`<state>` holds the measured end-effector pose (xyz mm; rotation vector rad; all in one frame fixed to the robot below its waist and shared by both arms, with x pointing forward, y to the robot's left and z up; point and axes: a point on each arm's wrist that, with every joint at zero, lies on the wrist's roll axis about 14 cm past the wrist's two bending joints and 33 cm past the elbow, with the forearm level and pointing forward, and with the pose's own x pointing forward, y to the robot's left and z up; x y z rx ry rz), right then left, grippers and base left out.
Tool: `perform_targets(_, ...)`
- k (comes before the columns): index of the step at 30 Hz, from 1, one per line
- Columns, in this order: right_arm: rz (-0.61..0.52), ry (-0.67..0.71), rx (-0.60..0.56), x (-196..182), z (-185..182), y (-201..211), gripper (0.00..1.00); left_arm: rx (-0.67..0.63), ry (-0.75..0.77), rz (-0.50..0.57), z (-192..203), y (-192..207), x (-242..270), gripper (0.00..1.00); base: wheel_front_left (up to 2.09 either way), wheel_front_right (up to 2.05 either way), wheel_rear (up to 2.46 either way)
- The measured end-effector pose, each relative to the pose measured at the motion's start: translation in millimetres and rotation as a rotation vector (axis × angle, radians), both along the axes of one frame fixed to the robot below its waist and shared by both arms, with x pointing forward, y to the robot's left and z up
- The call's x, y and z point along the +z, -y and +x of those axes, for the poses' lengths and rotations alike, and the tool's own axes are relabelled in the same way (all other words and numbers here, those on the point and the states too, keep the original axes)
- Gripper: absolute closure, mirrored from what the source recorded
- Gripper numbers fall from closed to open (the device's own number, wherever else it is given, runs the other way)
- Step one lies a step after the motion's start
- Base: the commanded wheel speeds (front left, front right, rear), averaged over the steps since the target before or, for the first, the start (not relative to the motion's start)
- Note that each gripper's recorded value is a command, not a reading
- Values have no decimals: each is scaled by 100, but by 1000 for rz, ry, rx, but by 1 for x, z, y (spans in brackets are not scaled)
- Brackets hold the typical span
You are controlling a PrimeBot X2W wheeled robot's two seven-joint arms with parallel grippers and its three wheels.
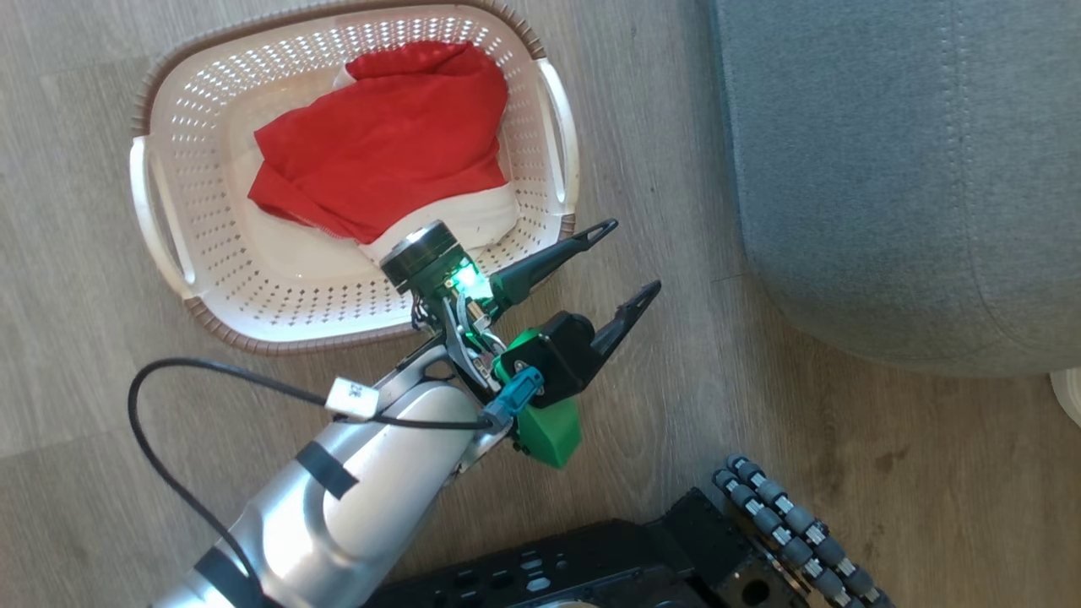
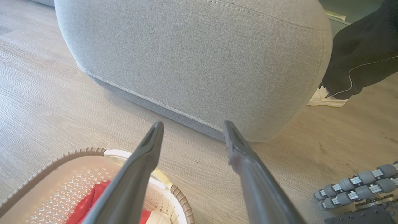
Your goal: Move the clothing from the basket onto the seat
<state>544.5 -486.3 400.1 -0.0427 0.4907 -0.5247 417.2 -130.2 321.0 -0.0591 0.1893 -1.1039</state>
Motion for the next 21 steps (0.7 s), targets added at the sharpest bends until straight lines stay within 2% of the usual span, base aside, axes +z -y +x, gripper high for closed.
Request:
perform_targets(6, 0, -25, 5, -7, -2, -2, 100, 16, 1, 4, 3, -2, -1, 0, 0, 0, 0)
perform_targets(8, -15, -27, 20, -6, -2, -3, 41, 18, 9, 3, 5, -2, 1, 0, 0, 0, 0)
perform_targets(9, -21, -24, 24, -4, -2, -3, 0, 20, 12, 0, 6, -1, 3, 0, 0, 0, 0)
perform_targets(21, -65, -2, 73, 30, -8, -5, 0, 23, 73, -25, 11, 3, 38, 0, 0, 0, 0)
